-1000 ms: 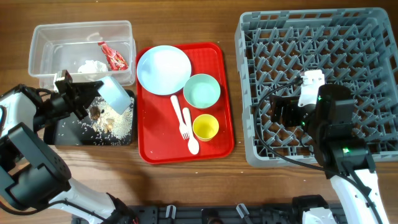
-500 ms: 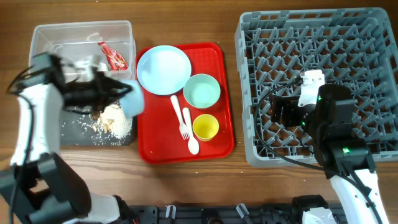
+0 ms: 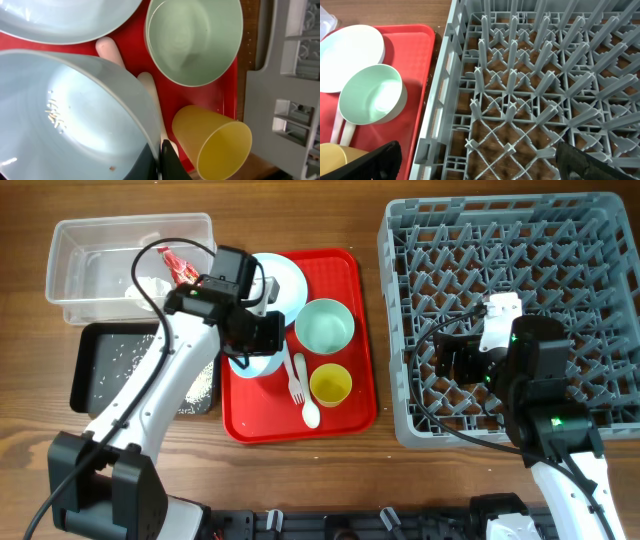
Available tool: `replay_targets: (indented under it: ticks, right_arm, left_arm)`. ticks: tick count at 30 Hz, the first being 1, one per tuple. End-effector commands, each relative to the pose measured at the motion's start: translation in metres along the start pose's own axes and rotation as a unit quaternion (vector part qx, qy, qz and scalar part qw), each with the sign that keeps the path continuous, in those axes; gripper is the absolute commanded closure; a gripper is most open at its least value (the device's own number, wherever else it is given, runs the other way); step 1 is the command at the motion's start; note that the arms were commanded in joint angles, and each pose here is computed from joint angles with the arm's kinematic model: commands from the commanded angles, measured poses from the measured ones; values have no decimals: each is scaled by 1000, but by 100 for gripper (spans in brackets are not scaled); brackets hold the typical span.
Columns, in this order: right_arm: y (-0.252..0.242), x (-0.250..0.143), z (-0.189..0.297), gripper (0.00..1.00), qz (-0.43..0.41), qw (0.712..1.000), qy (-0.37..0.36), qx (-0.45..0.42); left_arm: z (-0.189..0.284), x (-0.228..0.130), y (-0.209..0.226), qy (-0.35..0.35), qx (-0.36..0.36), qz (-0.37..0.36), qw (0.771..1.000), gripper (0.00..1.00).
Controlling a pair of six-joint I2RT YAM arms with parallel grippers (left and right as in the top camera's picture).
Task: Sort waste into correct bins and load items into the dishwasher rack
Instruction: 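Tip the rice bowl over the black tray to empty the food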
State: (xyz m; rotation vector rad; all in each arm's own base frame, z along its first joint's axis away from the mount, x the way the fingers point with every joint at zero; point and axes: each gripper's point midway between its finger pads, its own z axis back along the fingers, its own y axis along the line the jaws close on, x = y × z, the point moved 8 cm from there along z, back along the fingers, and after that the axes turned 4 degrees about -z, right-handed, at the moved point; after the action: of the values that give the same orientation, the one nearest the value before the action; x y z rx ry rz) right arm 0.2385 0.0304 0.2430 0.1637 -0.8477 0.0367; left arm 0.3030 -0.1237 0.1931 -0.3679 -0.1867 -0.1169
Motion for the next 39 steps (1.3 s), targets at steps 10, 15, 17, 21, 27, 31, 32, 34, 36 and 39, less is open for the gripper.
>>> replay_targets:
  ticks: [10,15,17,21,27,31,32,34,36,39]
  right_arm:
    - [1,8,5,0,-3,1000,-11,7]
    - [2,8,5,0,-3,1000,-11,8]
    - [2,8,5,0,-3,1000,-11,8]
    - [2,8,5,0,-3,1000,-11,8]
    - [2,8,5,0,-3,1000,-11,8]
    - [1,8,5,0,-3,1000,-11,7]
    - [2,8,5,0,-3,1000,-11,8]
    - [2,8,5,0,-3,1000,-11,8]
    - [1,8,5,0,-3,1000,-11,7]
    - [2,8,5,0,-3,1000,-11,8]
  left_arm:
    - [86,17,63,-107,-283,92,949,96]
    - [130,8,133,-185,-414,192,870,96]
    - [135,2,148,-190,-440,227,847,96]
    - [137,-8,168,-187,-472,289,811,96]
    - [144,-12,181,-202,-505,310,780,96]
    - [148,-15,191,-217,-500,317,776,96]
    - [149,-16,192,-220,-499,319,775,96]
    - [151,-18,196,-226,-497,322,773,96]
    - [150,-18,197,-229,-490,317,779,96]
    - [135,-19,195,-205,-420,320,824,96]
